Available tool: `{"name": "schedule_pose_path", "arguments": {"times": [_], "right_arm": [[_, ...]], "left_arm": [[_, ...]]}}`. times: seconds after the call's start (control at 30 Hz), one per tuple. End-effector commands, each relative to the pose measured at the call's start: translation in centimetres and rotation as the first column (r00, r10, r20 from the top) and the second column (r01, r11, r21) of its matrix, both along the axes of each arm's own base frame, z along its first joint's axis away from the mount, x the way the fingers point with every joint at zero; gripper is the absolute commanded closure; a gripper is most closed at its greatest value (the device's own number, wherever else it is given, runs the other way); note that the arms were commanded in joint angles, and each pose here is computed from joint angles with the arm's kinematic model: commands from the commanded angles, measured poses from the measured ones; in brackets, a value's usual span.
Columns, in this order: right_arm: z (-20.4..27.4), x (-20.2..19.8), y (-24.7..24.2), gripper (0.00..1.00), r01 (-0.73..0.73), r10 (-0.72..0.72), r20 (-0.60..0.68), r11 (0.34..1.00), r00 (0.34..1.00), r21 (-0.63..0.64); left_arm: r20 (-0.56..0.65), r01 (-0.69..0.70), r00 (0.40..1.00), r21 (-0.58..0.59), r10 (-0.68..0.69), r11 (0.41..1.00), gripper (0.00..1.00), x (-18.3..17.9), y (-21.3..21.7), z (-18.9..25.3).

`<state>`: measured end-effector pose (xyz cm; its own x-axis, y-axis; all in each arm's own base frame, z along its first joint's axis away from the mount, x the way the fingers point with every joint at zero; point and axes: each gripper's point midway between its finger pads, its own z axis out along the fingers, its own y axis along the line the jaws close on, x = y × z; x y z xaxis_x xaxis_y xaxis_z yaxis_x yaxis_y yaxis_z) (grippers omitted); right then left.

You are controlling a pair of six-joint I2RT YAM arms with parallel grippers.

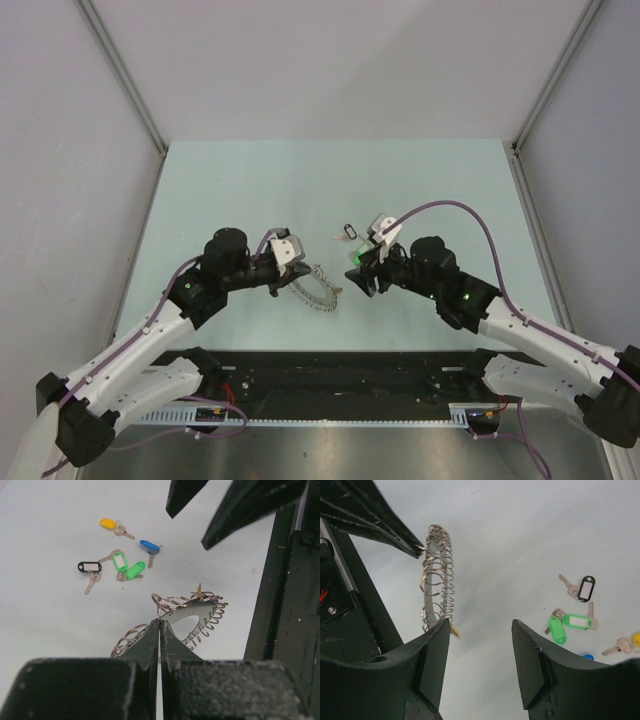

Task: Put the keys on the keyring

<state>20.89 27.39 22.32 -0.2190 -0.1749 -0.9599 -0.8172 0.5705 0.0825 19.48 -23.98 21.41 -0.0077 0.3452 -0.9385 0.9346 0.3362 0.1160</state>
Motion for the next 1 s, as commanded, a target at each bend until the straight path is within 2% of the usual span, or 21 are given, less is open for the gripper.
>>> {"name": "schedule_pose_path", "arguments": {"times": [0.0, 0.3, 0.47, 0.7, 0.97], "right_arm": [[3.8, 1.0, 2.0, 0.44, 0.016, -0.024, 0.151, 0.998, 0.988, 0.053], [6.8, 0.8, 6.5, 0.46, -0.062, 0.012, 0.301, 0.986, 0.954, 0.157], [6.2, 2.3, 7.2, 0.49, -0.038, -0.012, 0.284, 0.985, 0.959, 0.167], [4.3, 1.4, 8.8, 0.50, -0.131, 0.095, 0.241, 0.982, 0.966, 0.136], [4.0, 0.5, 9.7, 0.50, -0.171, 0.134, 0.256, 0.977, 0.957, 0.127]], "left_arm": [[-0.027, -0.049, 0.998, -0.032, 0.048, 0.998, 1.00, 0.5, -0.1, 2.0], [-0.040, -0.086, 0.996, -0.040, 0.085, 0.995, 1.00, 0.4, 0.4, 2.2], [-0.016, -0.077, 0.997, -0.013, 0.077, 0.997, 1.00, 0.3, 0.7, 1.7], [0.003, -0.086, 0.996, -0.041, 0.086, 0.995, 1.00, 0.2, 0.8, 2.5], [-0.012, -0.101, 0.995, -0.061, 0.100, 0.993, 1.00, 0.3, 0.8, 2.7]]}}
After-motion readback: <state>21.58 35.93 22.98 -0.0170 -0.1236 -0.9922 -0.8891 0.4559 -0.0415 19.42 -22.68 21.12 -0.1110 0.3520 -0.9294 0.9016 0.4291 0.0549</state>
